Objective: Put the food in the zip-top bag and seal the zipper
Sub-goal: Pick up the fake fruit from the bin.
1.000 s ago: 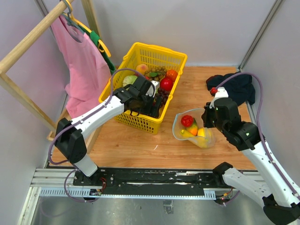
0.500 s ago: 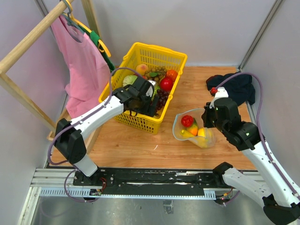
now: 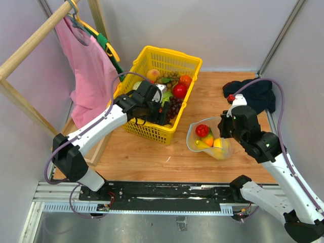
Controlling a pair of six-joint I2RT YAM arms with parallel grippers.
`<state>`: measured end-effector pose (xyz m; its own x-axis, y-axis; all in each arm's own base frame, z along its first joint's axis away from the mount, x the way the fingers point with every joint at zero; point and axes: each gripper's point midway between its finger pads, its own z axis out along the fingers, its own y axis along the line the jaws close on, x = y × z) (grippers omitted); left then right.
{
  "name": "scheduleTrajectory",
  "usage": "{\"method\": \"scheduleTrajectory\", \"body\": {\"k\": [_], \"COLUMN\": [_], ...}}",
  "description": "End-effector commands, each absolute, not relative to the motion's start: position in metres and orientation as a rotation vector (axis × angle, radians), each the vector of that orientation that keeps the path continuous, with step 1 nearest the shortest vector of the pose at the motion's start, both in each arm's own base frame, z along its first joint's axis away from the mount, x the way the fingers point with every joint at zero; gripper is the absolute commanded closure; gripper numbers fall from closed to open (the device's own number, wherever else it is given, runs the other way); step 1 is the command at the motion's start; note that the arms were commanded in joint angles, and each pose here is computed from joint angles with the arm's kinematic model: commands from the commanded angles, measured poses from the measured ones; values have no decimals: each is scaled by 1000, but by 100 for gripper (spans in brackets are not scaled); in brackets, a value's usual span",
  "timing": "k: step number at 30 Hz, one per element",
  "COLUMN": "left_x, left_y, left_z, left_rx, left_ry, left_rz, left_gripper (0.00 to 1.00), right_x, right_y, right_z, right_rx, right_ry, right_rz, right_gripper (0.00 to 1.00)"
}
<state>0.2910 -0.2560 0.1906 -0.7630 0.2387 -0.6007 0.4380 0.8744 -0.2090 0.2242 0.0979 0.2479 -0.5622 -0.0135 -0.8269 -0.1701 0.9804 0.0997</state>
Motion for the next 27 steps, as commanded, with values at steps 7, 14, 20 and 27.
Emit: {"method": "scheduleTrajectory", "body": {"k": [7,14,20,27], "left_x": [266,257,257,265], "left_y": [-280,-280,-278,-275], "left_z": [158,123,111,136], "left_rx": [598,627,630,606], "left_ry": [2550,2639,2670,2614], "left_rz": [-670,-676,-652,-615], "left_gripper": [25,28,36,54], "right_x": [226,227,227,228], "right_y": [92,92,92,92], "right_z": [252,251,251,251], "right_rx": [-97,-97,-101,-99], "right_ry": [2137,2138,2140,2138], "right_rz": [193,193,189,188], "right_gripper": [99,99,99,99]}}
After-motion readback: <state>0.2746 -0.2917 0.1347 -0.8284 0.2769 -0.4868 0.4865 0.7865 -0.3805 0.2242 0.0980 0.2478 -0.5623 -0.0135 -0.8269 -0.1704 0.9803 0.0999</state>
